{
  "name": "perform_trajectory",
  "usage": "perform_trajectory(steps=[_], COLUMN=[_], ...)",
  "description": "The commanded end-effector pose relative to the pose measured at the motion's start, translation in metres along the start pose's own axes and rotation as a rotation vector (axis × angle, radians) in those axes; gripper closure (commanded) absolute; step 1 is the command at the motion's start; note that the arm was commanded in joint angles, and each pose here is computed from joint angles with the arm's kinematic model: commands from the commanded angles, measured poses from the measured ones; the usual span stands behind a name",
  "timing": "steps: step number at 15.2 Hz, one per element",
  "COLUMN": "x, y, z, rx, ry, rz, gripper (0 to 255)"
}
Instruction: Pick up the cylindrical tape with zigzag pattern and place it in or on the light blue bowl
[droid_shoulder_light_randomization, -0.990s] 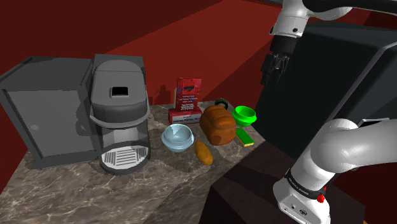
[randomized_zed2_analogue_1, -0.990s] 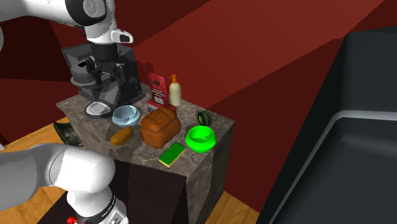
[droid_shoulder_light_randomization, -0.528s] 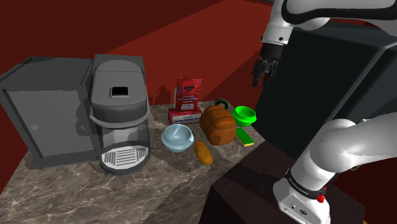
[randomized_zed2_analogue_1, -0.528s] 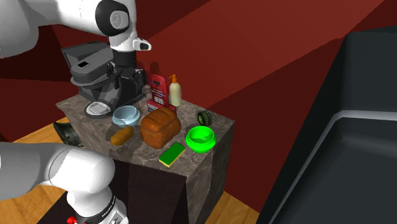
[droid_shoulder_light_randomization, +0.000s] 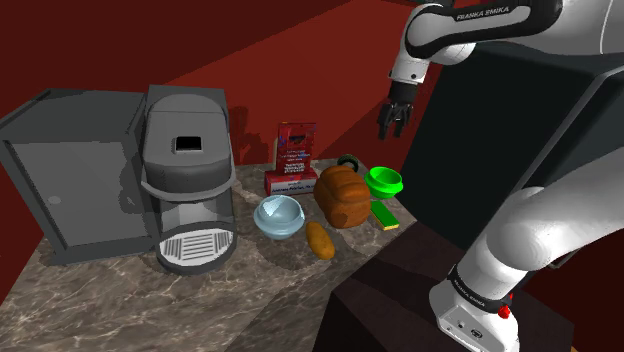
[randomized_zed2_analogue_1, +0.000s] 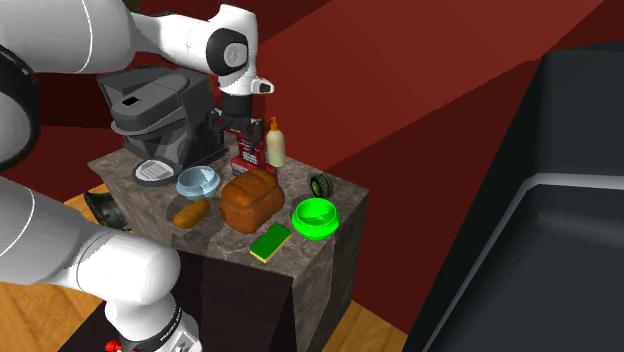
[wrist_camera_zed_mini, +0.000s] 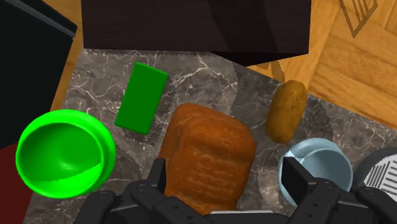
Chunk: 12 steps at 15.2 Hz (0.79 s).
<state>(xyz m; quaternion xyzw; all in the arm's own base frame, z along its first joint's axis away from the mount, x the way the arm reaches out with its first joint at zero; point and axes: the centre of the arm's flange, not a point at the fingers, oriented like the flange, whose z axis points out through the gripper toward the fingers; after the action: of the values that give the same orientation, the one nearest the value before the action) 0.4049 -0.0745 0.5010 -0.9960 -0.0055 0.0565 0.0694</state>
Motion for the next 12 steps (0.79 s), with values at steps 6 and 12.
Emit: perform_trajectory(steps=[6,12], x=[0.068,0.128], y=[0.053,0.097], z=[0.039,0.07], rx=[0.007,0.014], ry=[-0.008,-0.015], rz=[-0.014,-0.026], gripper=[0,0])
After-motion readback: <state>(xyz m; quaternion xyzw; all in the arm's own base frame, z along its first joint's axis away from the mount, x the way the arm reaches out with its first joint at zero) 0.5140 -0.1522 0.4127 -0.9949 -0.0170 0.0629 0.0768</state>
